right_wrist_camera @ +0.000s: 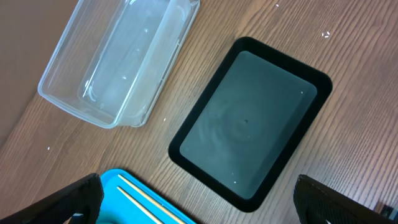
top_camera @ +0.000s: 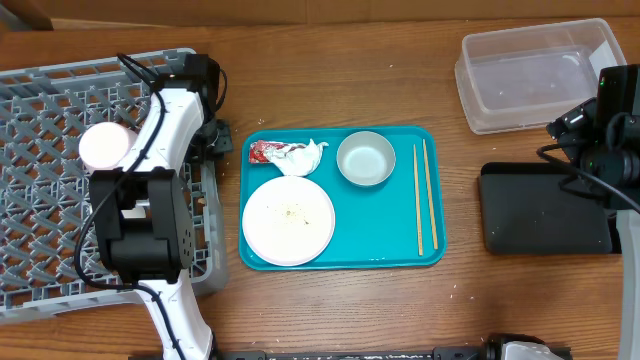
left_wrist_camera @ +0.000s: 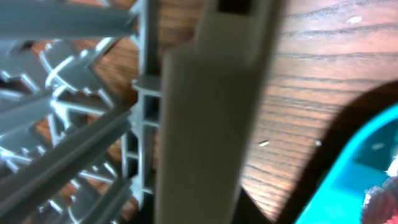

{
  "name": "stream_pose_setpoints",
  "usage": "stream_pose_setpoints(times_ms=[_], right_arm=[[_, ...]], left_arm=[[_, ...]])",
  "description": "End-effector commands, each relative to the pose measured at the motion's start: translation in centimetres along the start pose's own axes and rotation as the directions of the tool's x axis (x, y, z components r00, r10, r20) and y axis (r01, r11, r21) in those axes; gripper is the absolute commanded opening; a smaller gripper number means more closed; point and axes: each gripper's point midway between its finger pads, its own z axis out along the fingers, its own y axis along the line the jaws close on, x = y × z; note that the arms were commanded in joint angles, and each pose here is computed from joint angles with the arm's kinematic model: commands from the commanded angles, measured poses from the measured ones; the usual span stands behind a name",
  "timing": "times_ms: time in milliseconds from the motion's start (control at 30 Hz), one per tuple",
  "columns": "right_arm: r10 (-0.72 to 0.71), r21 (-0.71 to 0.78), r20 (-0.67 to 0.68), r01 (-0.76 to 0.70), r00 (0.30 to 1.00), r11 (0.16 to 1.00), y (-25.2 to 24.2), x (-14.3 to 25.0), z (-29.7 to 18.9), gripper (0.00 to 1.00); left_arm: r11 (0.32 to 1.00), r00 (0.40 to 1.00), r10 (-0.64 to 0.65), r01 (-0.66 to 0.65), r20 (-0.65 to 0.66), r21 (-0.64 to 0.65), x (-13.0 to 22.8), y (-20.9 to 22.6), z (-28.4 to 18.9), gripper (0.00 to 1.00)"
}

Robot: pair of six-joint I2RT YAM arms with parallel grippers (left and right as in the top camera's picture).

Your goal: Sort waste into correct bins and load items into the dishwasher

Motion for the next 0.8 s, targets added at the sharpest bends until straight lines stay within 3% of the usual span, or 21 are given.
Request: stream_pose_setpoints(times_ms=[0, 167, 367, 633, 767], right_arm=[[0.012, -0.004, 0.01, -0.012, 1.0, 1.0, 0.0, -0.3, -0.2, 1.0], [0.012, -0.004, 0.01, -0.012, 1.0, 1.0, 0.0, -0.3, -0.2, 1.0], [0.012, -0.004, 0.01, -0.012, 1.0, 1.0, 0.0, -0.3, -0.2, 1.0], [0.012, -0.004, 0.01, -0.012, 1.0, 1.0, 0.0, -0.3, -0.2, 1.0], [0.012, -0.004, 0.01, -0.012, 1.0, 1.0, 0.0, -0.3, -0.2, 1.0]], left_arm=[[0.994, 0.994, 0.109, -0.109, -0.003, -0.008, 0.1, -0.4, 0.3, 0.16], [0.982, 0.982, 0.189, -0.189, -0.001, -0.008, 0.0, -0.4, 0.3, 0.19], [0.958, 0.958, 0.288, -0.288, -0.002, -0.007, 0.0, -0.4, 0.3, 0.05], [0.943, 0.943, 0.332, -0.332, -0.001, -0.002, 0.0, -0.5, 0.3, 0.04], [0.875, 0.886, 0.463, -0.461, 0.023, 0.144, 0.9, -3.0, 0.1, 0.04]])
